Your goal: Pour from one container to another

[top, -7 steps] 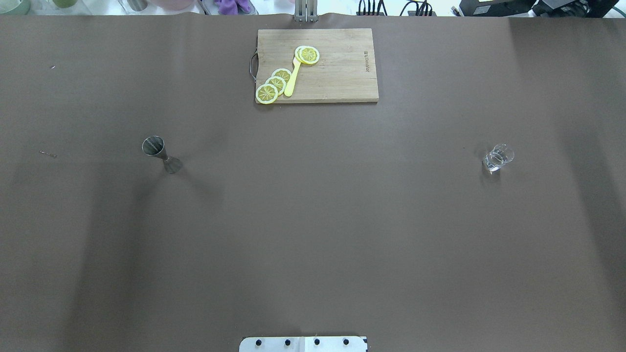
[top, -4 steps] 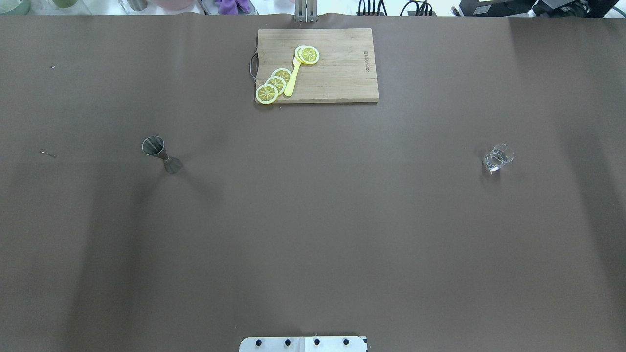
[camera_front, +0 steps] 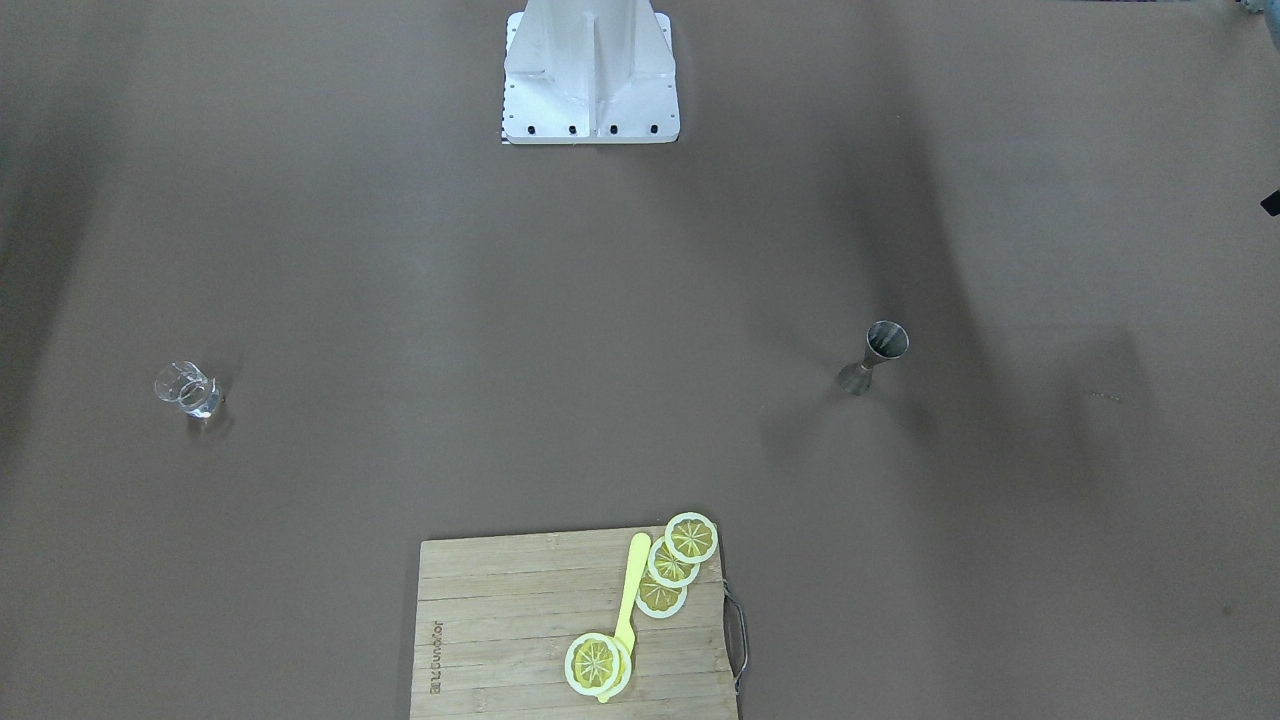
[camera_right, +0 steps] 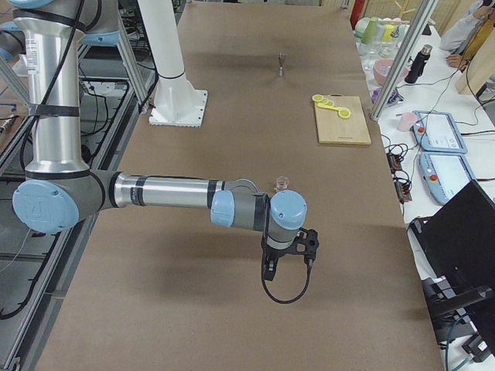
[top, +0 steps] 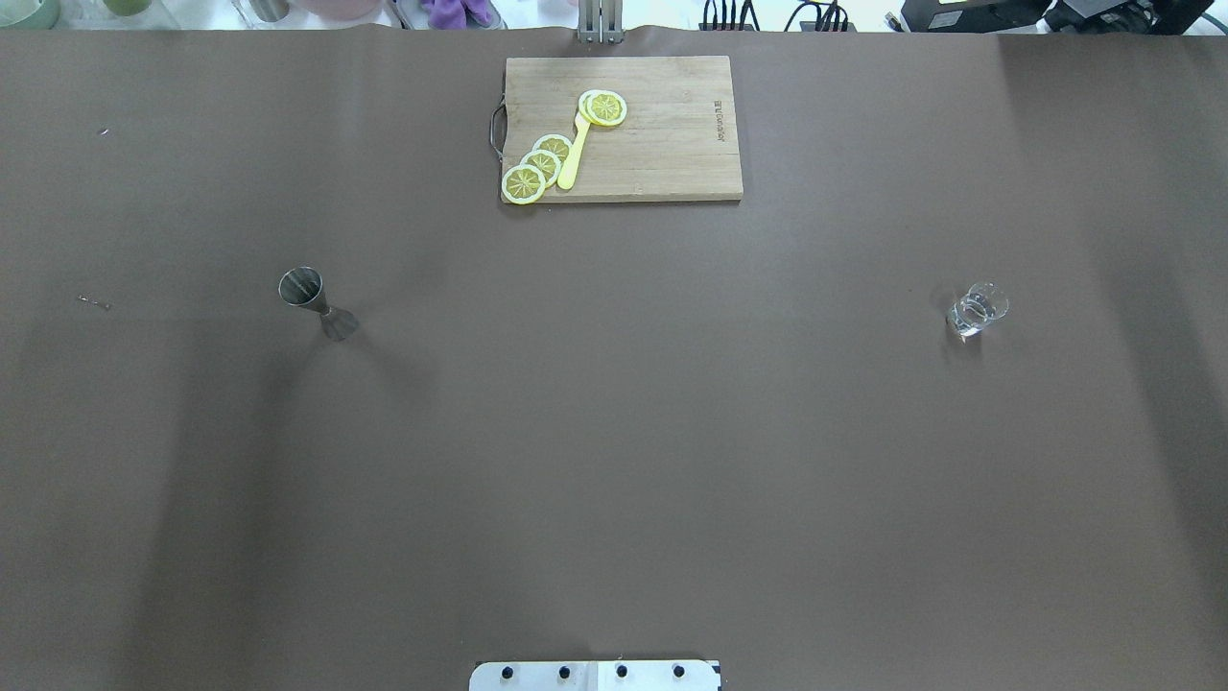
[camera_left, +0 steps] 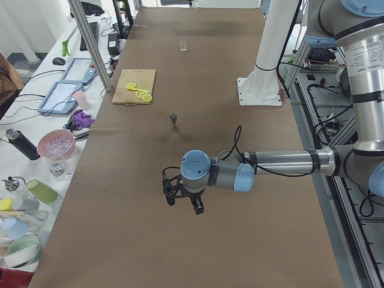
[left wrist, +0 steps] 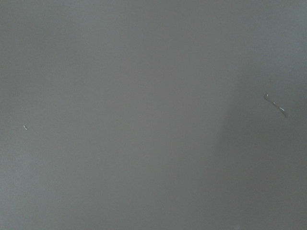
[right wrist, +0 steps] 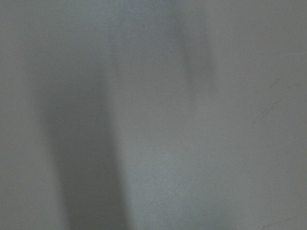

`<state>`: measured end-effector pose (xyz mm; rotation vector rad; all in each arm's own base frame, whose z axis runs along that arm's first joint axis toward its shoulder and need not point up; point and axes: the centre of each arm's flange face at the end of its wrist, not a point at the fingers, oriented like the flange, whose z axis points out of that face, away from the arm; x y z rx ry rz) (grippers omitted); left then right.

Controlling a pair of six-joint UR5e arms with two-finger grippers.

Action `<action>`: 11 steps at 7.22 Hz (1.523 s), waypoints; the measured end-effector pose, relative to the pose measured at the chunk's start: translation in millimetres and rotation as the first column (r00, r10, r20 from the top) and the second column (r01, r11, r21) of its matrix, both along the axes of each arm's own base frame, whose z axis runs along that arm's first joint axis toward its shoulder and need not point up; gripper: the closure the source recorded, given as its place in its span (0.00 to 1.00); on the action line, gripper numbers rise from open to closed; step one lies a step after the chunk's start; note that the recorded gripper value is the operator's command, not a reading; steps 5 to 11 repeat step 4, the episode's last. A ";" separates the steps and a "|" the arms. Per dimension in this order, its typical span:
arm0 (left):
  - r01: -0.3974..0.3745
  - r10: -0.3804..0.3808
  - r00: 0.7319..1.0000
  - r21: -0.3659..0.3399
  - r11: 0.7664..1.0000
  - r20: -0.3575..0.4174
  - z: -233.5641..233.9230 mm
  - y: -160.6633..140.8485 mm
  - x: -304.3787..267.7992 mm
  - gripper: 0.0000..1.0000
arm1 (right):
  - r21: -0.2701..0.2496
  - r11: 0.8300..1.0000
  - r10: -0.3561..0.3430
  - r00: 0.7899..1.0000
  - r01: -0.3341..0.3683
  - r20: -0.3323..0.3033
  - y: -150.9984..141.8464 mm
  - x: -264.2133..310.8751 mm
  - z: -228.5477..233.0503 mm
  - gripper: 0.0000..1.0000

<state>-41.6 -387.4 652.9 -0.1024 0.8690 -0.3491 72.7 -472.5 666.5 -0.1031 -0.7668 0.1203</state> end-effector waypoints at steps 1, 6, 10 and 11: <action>0.005 -0.005 1.000 0.005 1.000 0.031 -0.2 -1.2 -2.0 0.02 | 0.000 1.000 0.000 1.000 0.000 0.000 0.0 0.0 -0.2 0.00; 0.010 -0.010 0.998 0.004 1.000 0.069 2.5 -2.3 -4.3 0.02 | 0.001 1.000 0.000 1.000 0.000 0.001 -0.1 0.1 -0.5 0.00; 0.010 -0.010 0.998 0.004 1.000 0.069 2.5 -2.3 -4.3 0.02 | 0.001 1.000 0.000 1.000 0.000 0.001 -0.1 0.1 -0.5 0.00; 0.010 -0.010 0.998 0.004 1.000 0.069 2.5 -2.3 -4.3 0.02 | 0.001 1.000 0.000 1.000 0.000 0.001 -0.1 0.1 -0.5 0.00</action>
